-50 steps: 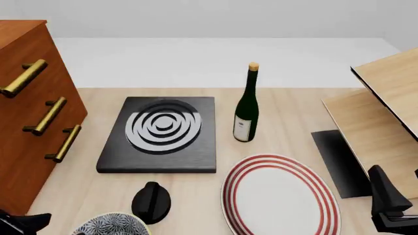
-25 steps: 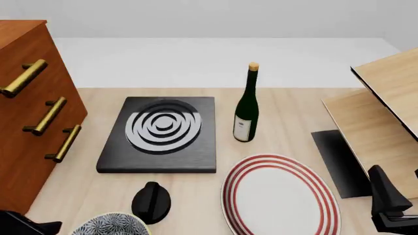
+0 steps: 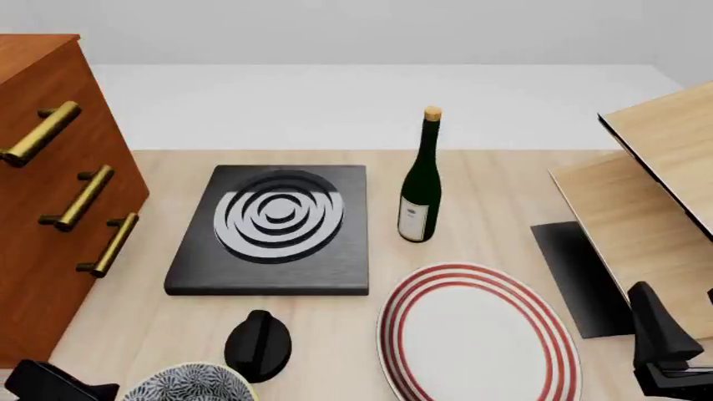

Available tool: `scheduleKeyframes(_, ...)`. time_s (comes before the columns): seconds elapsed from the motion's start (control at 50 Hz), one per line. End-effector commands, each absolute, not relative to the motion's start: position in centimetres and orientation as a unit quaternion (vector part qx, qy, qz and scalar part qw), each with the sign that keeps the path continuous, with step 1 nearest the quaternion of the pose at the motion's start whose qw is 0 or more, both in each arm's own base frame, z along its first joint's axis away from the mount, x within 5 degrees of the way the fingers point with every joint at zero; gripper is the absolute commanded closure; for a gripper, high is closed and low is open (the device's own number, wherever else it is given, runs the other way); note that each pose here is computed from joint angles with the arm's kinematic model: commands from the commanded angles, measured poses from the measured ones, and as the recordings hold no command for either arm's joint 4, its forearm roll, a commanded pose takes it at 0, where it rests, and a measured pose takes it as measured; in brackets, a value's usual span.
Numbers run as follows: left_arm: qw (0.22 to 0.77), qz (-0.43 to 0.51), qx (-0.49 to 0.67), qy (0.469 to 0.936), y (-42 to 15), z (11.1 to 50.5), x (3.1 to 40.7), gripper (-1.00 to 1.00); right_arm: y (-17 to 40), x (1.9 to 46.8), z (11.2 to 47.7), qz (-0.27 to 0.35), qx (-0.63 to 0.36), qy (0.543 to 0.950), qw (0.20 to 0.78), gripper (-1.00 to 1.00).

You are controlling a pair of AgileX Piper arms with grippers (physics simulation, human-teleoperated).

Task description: Pick up the akita bowl and put it on the plate.

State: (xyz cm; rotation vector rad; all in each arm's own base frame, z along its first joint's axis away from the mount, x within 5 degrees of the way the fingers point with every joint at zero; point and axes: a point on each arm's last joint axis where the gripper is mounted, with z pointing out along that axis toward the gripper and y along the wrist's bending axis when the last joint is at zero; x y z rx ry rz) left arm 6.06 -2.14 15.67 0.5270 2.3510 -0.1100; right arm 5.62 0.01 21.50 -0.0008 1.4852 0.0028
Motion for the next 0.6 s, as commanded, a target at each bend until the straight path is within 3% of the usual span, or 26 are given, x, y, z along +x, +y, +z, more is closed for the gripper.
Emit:
scheduleKeyframes(0.02,0.344,-0.044,0.201,0.916,-2.18,14.54,6.07,-1.00,0.01,5.62,21.49,0.001,0.000,0.676,0.737,-1.00)
scheduleKeyframes(0.42,0.322,-0.037,0.215,0.921,-2.28,13.97,6.35,-1.00,0.01,5.62,21.50,0.001,0.000,0.676,0.737,-1.00)
scheduleKeyframes(0.44,0.355,-0.006,0.220,0.909,-1.51,14.42,5.84,1.00,0.01,5.62,21.50,0.001,0.000,0.676,0.737,-1.00)
scheduleKeyframes(0.6,0.331,-0.016,0.236,0.913,-1.91,14.10,6.17,1.00,0.01,5.62,21.50,0.001,0.000,0.676,0.737,-1.00)
